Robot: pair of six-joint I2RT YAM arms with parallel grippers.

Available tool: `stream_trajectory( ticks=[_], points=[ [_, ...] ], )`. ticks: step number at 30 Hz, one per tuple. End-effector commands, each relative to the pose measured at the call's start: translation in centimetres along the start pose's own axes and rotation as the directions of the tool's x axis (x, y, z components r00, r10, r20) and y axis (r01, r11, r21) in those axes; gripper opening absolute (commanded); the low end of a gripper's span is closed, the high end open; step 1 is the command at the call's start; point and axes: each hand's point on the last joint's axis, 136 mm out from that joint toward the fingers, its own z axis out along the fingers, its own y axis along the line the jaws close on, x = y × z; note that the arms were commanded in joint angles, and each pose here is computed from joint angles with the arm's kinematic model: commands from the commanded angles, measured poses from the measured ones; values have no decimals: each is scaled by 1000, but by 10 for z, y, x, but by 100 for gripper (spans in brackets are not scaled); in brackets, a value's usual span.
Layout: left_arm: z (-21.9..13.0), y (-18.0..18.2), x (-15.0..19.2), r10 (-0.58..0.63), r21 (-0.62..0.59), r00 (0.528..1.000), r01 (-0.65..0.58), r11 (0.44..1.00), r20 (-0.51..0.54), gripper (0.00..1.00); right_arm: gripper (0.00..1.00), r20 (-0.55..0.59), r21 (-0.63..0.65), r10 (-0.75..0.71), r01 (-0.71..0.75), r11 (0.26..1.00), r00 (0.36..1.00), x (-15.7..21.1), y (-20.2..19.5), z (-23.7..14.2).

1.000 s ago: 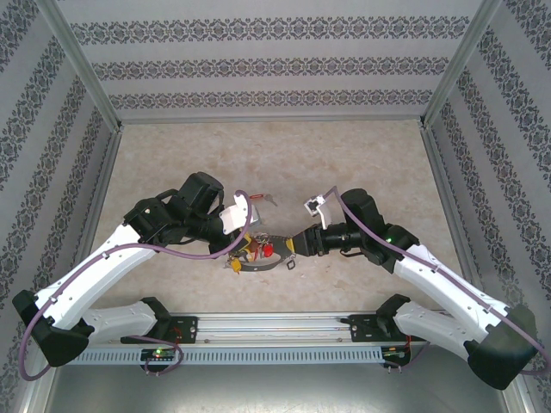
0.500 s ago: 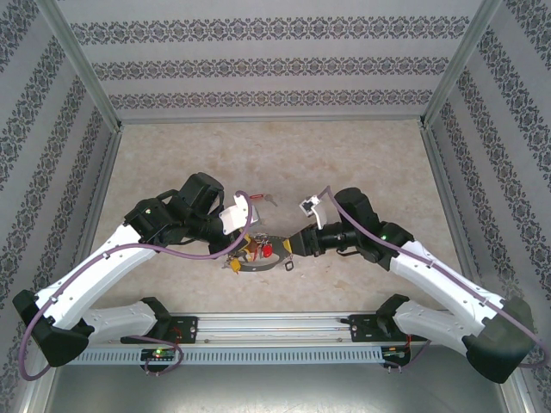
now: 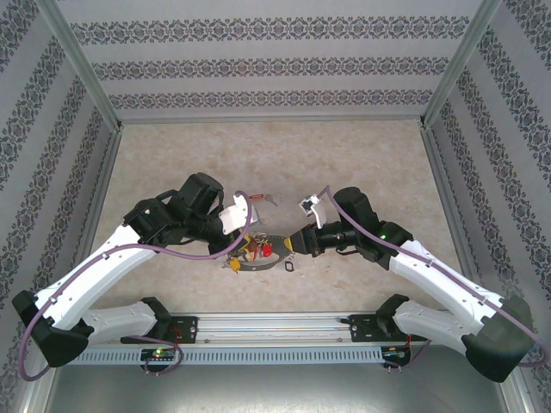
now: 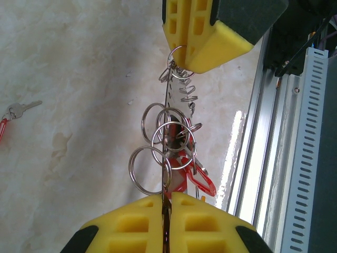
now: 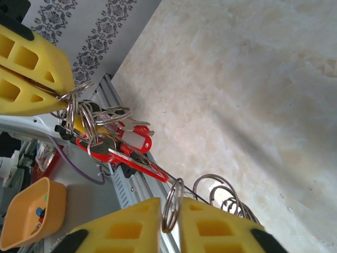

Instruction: Put the keys on the keyring

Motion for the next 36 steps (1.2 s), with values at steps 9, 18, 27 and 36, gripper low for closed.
stream_trajectory(
  ticks=[9, 18, 27, 36],
  points=[
    [-11, 5, -13, 5, -48, 996, -1, 999, 88, 0, 0, 63, 15, -113, 112, 994, 992, -15, 12, -11],
    [-35, -29, -34, -62, 102, 969, 39, 994, 240, 37, 0, 282, 12, -402, 416, 909, 871, -50, 56, -41],
    [-63, -30, -51, -29, 37, 925, 17, 999, 378, 44, 0, 417, -64, -511, 585, 809, 752, -64, 93, -45],
    [-65, -28, -94, -8, 71, 841, -37, 997, 541, 25, 0, 546, -139, -521, 685, 715, 655, -65, 131, -56]
  ],
)
